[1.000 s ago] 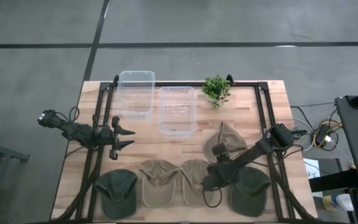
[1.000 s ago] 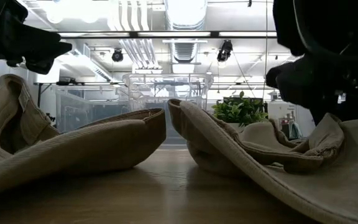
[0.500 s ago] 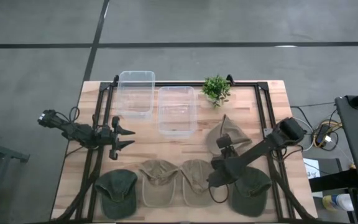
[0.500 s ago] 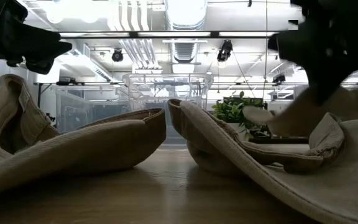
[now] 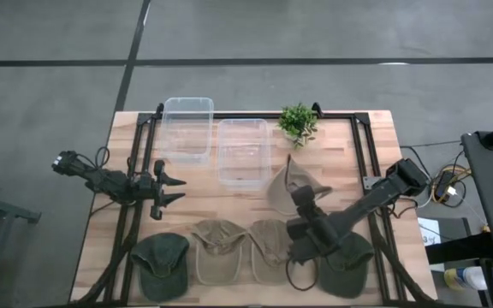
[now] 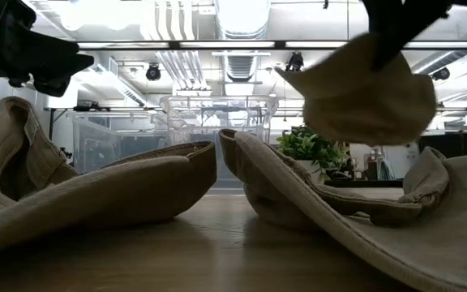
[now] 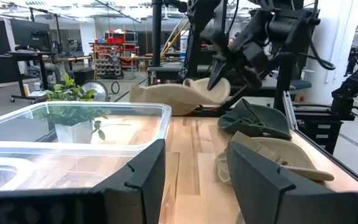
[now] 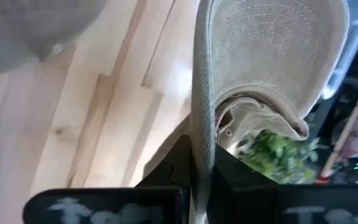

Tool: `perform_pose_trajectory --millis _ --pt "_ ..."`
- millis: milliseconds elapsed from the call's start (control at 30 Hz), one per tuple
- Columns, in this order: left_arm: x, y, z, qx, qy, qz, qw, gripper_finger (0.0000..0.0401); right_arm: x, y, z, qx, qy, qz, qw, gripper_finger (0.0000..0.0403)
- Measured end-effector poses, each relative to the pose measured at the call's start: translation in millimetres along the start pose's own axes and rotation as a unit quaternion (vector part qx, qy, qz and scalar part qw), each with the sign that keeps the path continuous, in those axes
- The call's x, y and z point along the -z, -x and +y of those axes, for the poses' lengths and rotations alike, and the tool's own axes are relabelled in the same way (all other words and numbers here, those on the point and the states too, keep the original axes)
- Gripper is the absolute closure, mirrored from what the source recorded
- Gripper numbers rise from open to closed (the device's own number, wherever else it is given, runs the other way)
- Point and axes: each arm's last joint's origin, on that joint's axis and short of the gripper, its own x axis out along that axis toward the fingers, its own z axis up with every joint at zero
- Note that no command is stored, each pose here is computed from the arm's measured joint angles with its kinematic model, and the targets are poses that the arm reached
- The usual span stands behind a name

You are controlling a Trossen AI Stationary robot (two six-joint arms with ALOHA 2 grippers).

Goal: Pick & Place hat
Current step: Put the top brown cap into the right transparent bin

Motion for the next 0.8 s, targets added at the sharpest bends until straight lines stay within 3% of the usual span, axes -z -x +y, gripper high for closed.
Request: perform_pose_trajectory --millis 367,667,800 --pt "-1.2 0.0 0.4 -0.008 -0.011 -0.006 1.000 0.0236 -1.0 20.2 -2.5 0.024 0.068 -0.027 0.997 0.0390" --pt "-12.3 0.7 1.3 -0.012 0.110 -0.060 0.992 0.0236 -5.1 29.6 -12.5 0.066 0.089 -0.050 0.993 0.0390" --pt "-14.2 1.0 1.1 -0.006 0.117 -0.069 0.991 0.0236 -9.5 33.4 -19.9 0.074 0.088 -0.067 0.991 0.0390"
